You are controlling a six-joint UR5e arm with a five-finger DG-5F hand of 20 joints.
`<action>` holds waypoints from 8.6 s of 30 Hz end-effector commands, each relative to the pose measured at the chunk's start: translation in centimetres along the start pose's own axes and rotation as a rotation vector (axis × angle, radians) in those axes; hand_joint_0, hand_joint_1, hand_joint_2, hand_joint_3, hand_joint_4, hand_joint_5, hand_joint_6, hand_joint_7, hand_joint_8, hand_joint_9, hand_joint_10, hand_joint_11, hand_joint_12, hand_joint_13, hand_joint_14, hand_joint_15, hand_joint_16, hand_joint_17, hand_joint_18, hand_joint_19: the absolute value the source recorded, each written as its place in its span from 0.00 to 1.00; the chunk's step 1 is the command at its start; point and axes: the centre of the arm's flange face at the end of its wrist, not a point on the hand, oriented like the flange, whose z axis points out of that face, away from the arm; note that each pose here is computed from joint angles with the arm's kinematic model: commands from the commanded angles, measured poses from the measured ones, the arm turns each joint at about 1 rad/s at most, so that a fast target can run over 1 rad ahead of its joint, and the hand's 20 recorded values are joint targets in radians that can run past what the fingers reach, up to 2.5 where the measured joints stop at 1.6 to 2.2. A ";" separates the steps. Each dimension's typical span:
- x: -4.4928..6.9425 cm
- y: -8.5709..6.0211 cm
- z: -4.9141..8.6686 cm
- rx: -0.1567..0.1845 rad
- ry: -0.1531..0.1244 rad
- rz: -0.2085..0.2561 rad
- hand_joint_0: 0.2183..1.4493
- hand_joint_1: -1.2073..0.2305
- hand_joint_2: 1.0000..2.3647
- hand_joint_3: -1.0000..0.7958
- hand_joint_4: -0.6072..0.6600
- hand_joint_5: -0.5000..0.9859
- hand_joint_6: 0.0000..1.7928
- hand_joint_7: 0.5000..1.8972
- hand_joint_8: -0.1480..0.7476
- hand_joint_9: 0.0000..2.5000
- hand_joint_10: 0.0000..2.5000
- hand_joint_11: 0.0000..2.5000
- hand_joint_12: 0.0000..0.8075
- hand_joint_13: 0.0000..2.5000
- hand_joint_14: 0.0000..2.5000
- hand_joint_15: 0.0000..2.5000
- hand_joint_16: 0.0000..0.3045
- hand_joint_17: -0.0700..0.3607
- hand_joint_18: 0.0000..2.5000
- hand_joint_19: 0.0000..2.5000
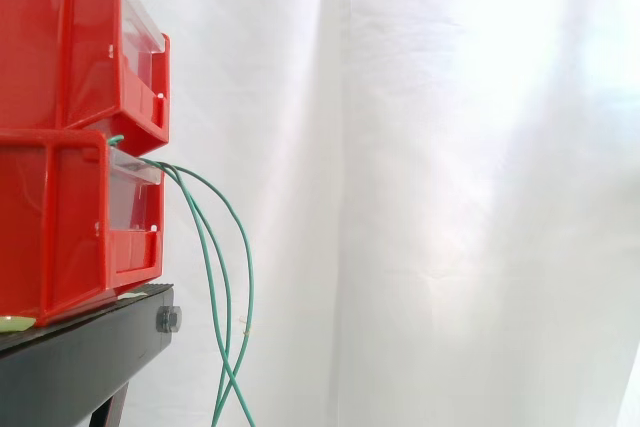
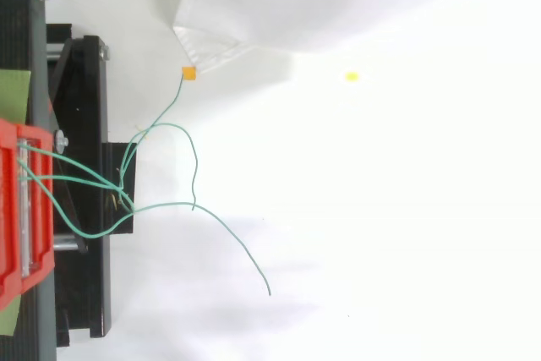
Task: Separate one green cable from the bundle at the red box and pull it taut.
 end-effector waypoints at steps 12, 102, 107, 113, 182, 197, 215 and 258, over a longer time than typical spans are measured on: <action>0.0 0.0 0.0 0.000 0.000 0.000 0.25 0.34 0.00 0.28 0.62 0.22 0.28 0.18 0.40 0.45 0.01 0.30 0.44 0.43 0.01 0.29 0.14 0.39 0.28 0.33; 0.0 0.1 0.0 -0.001 0.000 0.001 0.25 0.34 0.00 0.28 0.62 0.23 0.28 0.19 0.45 0.40 0.01 0.32 0.56 0.49 0.01 0.30 0.13 0.37 0.24 0.31; 0.0 0.1 0.0 -0.002 0.000 0.002 0.25 0.34 0.00 0.28 0.62 0.23 0.28 0.19 0.45 0.40 0.01 0.32 0.55 0.49 0.01 0.30 0.13 0.37 0.24 0.31; 0.0 0.0 0.0 -0.001 0.000 0.001 0.26 0.34 0.00 0.28 0.62 0.23 0.28 0.20 0.45 0.41 0.01 0.31 0.55 0.49 0.01 0.30 0.13 0.36 0.24 0.31; 0.0 -0.1 0.0 0.001 0.000 -0.001 0.25 0.40 0.00 0.28 0.64 0.21 0.28 0.16 0.47 0.28 0.01 0.22 0.54 0.34 0.01 0.28 0.09 0.30 0.06 0.29; 0.0 0.0 0.0 -0.001 0.000 0.001 0.22 0.39 0.00 0.28 0.62 0.22 0.28 0.17 0.48 0.27 0.00 0.20 0.55 0.33 0.01 0.26 0.09 0.31 0.05 0.28; 0.0 0.0 0.0 0.000 0.000 0.000 0.24 0.38 0.00 0.28 0.63 0.21 0.28 0.18 0.49 0.29 0.01 0.20 0.52 0.34 0.01 0.26 0.08 0.28 0.06 0.28; 0.0 0.0 0.0 0.000 0.000 0.000 0.23 0.28 0.00 0.28 0.64 0.22 0.28 0.18 0.49 0.40 0.01 0.23 0.55 0.43 0.01 0.26 0.10 0.32 0.16 0.29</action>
